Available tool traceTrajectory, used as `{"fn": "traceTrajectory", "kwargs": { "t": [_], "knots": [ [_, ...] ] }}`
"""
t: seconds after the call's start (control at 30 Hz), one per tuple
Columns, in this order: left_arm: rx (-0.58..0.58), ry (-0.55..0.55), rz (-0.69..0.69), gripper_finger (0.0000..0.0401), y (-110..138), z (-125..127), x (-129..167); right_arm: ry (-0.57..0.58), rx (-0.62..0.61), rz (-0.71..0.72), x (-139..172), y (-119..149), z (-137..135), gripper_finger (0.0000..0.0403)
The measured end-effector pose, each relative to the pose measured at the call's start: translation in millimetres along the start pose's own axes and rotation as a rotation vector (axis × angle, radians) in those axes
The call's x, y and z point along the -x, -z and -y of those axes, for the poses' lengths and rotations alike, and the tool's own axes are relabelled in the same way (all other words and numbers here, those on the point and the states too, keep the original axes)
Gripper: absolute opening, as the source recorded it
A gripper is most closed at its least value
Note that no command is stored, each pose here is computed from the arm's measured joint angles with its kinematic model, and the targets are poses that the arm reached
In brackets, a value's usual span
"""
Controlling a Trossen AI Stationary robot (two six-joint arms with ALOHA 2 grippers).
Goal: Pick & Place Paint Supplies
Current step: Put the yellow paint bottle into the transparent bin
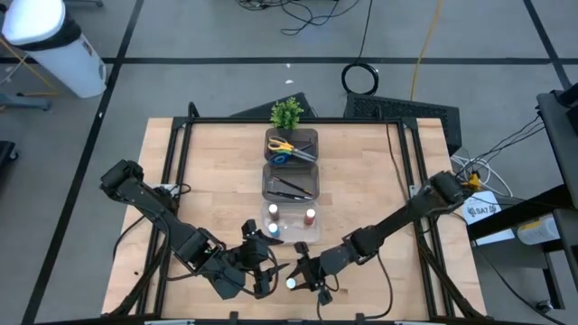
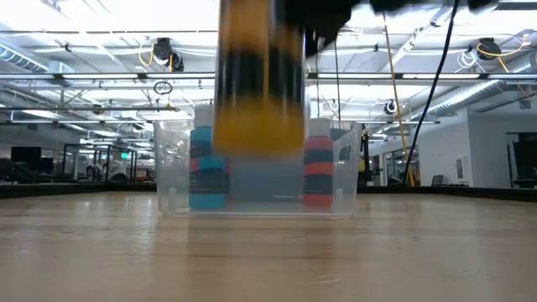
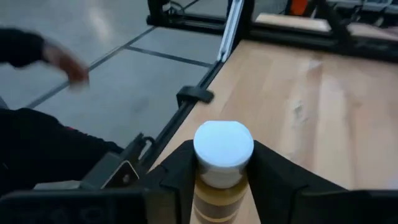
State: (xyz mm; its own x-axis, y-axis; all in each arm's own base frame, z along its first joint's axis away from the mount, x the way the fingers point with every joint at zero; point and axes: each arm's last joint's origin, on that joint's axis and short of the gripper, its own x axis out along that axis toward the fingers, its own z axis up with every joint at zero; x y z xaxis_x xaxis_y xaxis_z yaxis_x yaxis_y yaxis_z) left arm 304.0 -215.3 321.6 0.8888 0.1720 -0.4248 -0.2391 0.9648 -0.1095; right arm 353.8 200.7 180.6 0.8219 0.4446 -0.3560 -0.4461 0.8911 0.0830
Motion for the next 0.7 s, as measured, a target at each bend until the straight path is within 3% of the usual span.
{"fn": "traceTrajectory", "kwargs": {
  "t": [0.23,0.43,0.57,0.7],
  "knots": [
    [0.063,0.018,0.052,0.0282,-8.6,-0.2,-3.8,0.022,0.034,-0.009,51.1,-45.5,-1.1,0.0118],
    [0.108,0.013,0.088,0.0282,-16.6,-5.1,-10.1,0.198,0.072,-0.006,100.8,-72.2,11.6,0.0104],
    [0.131,-0.001,0.105,0.0282,-21.5,-10.4,-15.6,0.295,0.054,0.009,121.6,-63.4,24.9,0.0115],
    [0.149,-0.022,0.117,0.0282,-26.1,-17.1,-21.6,0.354,0.0,0.017,128.1,-36.7,41.4,0.0114]
  ]
}}
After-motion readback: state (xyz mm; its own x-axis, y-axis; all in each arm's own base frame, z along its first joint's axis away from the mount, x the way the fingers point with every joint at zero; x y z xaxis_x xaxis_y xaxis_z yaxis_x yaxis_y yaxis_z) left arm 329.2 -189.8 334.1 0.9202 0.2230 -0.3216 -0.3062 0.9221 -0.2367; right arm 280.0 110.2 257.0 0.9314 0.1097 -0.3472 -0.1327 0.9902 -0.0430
